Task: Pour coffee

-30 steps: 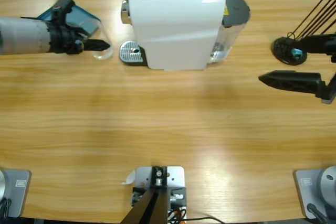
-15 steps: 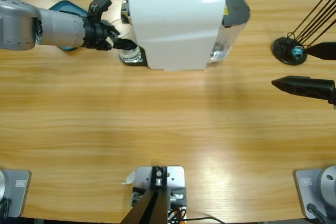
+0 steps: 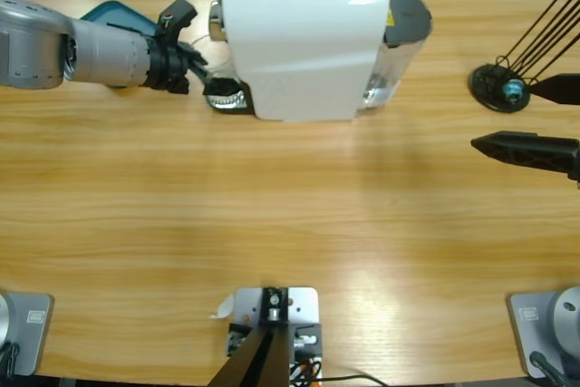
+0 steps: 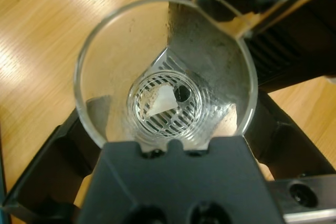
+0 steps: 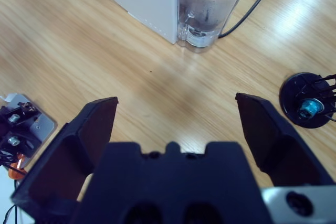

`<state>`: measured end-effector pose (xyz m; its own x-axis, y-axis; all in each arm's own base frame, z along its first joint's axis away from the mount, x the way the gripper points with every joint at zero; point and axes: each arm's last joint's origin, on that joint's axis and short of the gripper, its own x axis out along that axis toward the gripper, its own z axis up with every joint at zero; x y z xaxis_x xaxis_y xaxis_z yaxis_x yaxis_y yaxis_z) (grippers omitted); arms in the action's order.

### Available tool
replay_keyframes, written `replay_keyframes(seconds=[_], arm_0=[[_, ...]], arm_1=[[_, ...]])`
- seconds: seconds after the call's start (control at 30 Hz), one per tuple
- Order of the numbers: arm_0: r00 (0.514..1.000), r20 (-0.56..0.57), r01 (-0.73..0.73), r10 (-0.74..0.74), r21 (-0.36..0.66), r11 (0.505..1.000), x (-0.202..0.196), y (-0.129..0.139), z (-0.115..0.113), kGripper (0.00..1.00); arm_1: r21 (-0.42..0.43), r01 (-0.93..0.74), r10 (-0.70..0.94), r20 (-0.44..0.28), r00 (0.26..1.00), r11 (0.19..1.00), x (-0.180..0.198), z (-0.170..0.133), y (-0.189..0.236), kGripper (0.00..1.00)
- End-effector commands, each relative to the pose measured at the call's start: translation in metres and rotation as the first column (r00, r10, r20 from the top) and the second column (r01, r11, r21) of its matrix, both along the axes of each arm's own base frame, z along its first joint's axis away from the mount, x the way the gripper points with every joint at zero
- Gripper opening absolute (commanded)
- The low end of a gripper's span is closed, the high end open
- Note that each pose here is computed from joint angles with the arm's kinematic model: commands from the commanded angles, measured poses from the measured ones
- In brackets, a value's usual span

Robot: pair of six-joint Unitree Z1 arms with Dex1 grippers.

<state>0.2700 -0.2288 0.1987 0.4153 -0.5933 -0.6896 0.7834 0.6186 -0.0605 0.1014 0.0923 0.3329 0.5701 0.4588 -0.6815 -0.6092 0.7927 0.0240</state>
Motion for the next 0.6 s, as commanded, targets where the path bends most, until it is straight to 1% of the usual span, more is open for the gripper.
replay_keyframes(seconds=[0.03, 0.23, 0.4, 0.5, 0.57, 0.6], arm_0=[[0.999, -0.041, 0.037, -0.036, 0.023, 0.999, -0.009, -0.003, -0.003, 1.0], [0.998, -0.04, 0.045, -0.044, 0.013, 0.999, -0.02, 0.006, 0.013, 1.0], [0.999, -0.022, 0.033, -0.032, 0.013, 0.999, -0.035, 0.02, 0.03, 1.0], [0.999, -0.032, 0.011, -0.01, 0.049, 0.999, -0.045, 0.03, 0.031, 1.0], [0.999, -0.033, -0.001, 0.003, 0.059, 0.998, -0.05, 0.038, 0.031, 1.0], [1.0, -0.025, -0.009, 0.01, 0.057, 0.998, -0.054, 0.043, 0.034, 1.0]], arm_1=[[-0.001, -0.01, 0.01, -0.006, 1.0, 1.0, -0.008, -0.006, -0.008, 0.996], [0.015, -0.01, 0.01, 0.004, 1.0, 1.0, -0.011, -0.002, -0.011, 0.996], [0.024, -0.007, 0.007, 0.012, 1.0, 1.0, -0.017, 0.008, -0.017, 0.996], [0.029, -0.007, 0.006, 0.016, 1.0, 1.0, -0.02, 0.015, -0.019, 0.998], [0.036, -0.001, 0.001, 0.013, 1.0, 0.999, -0.022, 0.019, -0.021, 1.0], [0.041, 0.002, -0.002, 0.009, 1.0, 0.999, -0.024, 0.021, -0.023, 1.0]])
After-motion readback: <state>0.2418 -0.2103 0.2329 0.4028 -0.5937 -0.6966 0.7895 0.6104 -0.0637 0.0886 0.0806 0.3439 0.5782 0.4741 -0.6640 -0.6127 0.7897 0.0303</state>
